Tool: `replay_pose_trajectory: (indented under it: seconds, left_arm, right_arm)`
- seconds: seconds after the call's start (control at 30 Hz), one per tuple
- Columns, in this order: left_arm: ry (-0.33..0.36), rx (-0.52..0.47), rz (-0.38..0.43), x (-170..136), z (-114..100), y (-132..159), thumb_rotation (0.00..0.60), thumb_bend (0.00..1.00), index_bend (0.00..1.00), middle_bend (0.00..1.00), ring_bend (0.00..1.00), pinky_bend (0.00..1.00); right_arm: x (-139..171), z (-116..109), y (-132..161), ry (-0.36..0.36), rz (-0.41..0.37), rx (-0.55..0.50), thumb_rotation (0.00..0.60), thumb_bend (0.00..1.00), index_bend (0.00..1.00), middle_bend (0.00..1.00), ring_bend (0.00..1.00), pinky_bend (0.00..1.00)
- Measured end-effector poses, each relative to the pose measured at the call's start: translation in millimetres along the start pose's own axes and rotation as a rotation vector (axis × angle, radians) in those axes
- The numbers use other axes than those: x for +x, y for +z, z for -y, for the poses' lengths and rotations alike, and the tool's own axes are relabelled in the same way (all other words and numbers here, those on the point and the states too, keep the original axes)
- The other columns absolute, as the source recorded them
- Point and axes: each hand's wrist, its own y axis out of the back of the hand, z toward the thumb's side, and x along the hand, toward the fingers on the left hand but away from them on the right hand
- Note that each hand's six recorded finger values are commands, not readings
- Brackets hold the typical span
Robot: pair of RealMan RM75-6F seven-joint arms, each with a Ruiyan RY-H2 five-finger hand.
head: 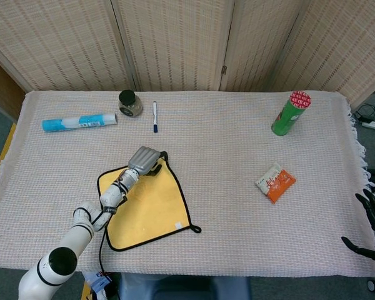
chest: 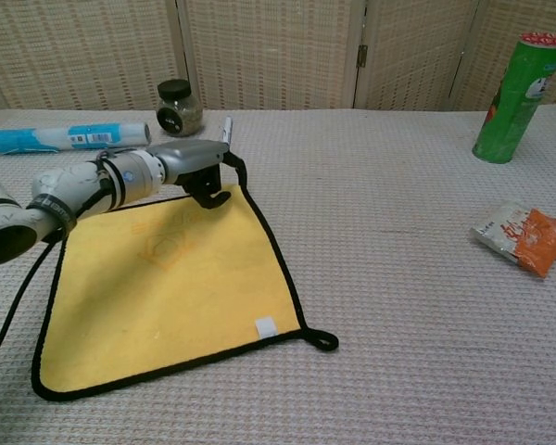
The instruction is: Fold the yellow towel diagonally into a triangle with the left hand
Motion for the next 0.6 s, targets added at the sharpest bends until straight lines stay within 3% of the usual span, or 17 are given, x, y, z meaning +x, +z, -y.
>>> replay_pose_trajectory:
  seconds: [0.27,0.6]
  left_arm:
    - [0.049,0.02,0.031,-8.7,-4.0,-0.9,0.6,0.59,0.57,1.0,1.0,1.0]
    - [0.129,0.051,0.091,-27.1,-3.6,8.1,0.6,0.59,0.58,1.0,1.0,1.0]
  right_arm:
    - [-1.2,1.9,3.9,0.009,-0.014,0.002,0.6,0.24,0.0,0.0,0.0,0.0]
    - [3.0,1.6,12.4,0.007,-0.05,0.005,0.6,0.24,0.0,0.0,0.0,0.0]
